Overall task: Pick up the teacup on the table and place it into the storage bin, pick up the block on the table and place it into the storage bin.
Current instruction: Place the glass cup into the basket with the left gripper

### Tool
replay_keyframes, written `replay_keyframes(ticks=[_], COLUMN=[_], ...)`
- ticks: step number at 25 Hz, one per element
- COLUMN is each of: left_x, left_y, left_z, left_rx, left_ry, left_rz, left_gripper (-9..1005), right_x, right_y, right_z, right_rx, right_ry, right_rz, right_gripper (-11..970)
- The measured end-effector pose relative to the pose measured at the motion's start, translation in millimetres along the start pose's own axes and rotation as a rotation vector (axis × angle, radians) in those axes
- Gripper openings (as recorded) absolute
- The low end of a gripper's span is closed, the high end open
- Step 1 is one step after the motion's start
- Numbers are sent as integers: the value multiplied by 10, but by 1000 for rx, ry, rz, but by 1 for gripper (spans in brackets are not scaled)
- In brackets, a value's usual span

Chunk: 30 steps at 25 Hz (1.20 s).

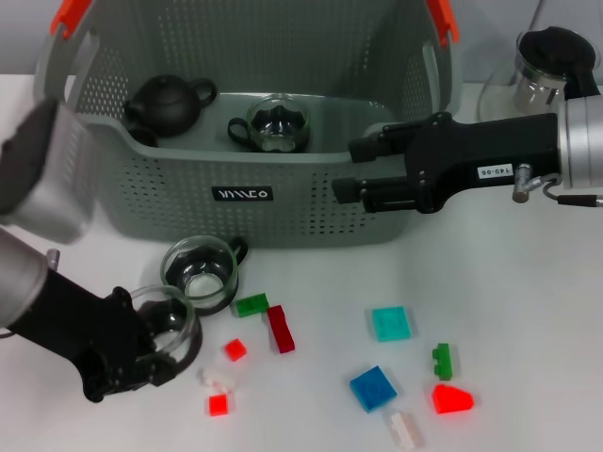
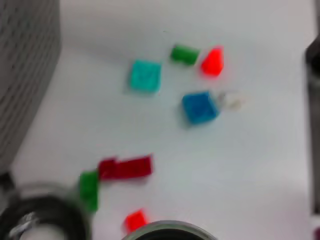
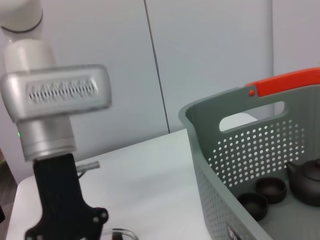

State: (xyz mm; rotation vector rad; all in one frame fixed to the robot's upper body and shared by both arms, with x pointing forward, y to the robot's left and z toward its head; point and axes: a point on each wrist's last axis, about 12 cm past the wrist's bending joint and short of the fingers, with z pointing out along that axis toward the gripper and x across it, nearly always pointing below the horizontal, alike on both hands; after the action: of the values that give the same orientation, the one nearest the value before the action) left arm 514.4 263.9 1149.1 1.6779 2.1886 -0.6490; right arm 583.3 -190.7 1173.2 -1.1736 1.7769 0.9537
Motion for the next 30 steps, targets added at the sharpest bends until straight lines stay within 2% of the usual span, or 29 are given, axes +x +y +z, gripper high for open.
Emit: replay_keyframes(ticks=[3, 9, 16, 19, 24, 30], left_x=[-86, -267, -547, -662, -883, -1116], left_y=[-54, -45, -9, 66, 328, 734], left_z=[-179, -367, -634, -747, -872, -811], left_rx=[42, 48, 46, 13, -103, -206], left_ry=[-110, -259, -444, -506, -561, -530], left_rz=[-11, -16, 54, 74, 49, -49], left_gripper=[51, 52, 51, 52, 52, 51], right_x=[13, 42, 151, 185, 243, 325], right_y=[-4, 5, 33, 51, 69, 71], right_z=[-32, -89, -184, -218, -332, -488], right_rx=[1, -25, -96, -130, -167, -204], right_ry=[-4, 0, 44, 60, 78, 96], right_rz=[6, 21, 49, 61, 81, 123], right_gripper=[642, 641, 643, 641, 641, 642])
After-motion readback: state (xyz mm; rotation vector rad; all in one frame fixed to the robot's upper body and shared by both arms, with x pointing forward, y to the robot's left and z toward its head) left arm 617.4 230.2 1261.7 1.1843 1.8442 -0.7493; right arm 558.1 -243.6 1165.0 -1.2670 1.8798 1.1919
